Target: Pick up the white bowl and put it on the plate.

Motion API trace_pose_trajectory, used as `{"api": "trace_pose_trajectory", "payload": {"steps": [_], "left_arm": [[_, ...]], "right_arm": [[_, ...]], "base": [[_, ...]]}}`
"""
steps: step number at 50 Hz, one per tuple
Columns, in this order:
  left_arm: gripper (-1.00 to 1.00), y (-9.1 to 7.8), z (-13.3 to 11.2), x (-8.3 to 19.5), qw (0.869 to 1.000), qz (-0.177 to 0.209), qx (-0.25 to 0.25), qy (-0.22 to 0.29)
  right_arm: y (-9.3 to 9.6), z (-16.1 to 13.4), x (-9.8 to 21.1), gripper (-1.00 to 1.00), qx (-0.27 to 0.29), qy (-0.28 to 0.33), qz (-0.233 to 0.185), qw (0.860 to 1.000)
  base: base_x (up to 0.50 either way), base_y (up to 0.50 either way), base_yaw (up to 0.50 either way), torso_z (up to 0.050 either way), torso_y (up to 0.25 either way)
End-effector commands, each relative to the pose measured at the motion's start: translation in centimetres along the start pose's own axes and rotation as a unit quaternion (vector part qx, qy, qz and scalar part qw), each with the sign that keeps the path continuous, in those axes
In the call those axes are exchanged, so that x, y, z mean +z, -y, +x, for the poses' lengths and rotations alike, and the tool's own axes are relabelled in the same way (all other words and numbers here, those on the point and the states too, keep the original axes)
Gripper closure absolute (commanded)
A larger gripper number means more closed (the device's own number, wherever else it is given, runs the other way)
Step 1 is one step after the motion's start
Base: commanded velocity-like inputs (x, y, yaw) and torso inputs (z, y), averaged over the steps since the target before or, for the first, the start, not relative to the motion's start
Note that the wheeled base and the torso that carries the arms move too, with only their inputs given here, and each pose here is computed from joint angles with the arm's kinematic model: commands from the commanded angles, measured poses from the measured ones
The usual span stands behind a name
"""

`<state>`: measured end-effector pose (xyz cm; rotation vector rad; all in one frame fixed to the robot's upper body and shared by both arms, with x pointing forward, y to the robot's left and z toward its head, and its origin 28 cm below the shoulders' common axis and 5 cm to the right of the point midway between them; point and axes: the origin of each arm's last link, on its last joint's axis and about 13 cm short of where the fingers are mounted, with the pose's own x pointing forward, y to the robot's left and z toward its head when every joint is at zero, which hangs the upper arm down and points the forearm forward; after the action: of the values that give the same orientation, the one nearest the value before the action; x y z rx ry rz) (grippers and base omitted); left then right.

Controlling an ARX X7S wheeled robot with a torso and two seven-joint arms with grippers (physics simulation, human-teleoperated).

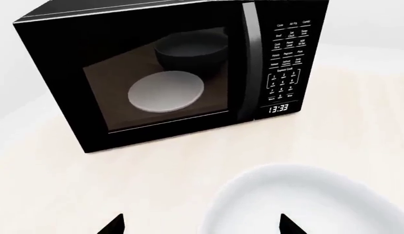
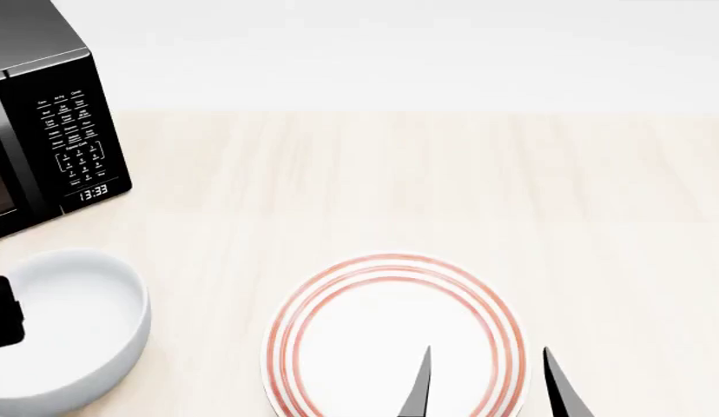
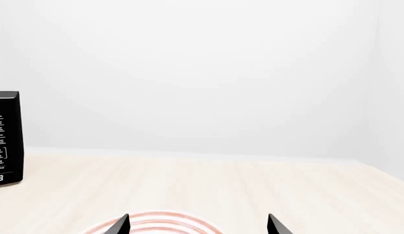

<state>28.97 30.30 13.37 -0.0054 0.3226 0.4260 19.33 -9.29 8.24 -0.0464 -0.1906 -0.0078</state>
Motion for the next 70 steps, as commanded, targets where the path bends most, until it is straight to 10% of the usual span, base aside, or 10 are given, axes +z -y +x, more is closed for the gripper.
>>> {"api": "trace_pose_trajectory", "payload": {"steps": [1,70], "left_arm": [[-1.0,0.3,0.3,-0.9,1.0,-0.008,-0.017,-0.018],[-1.0,1.3,1.6,-3.8,0.998,-0.013,-0.025,-0.048]], "right_arm": [[0.1,0.1,0.1,-1.0,-0.006,0.008,-0.003,1.0],[0.0,0.1,0.0,-1.0,-0.004,0.008,-0.004,1.0]], "base": [[0.0,0.0,0.0,0.0,0.0],[0.0,0.0,0.0,0.0,0.0]]}}
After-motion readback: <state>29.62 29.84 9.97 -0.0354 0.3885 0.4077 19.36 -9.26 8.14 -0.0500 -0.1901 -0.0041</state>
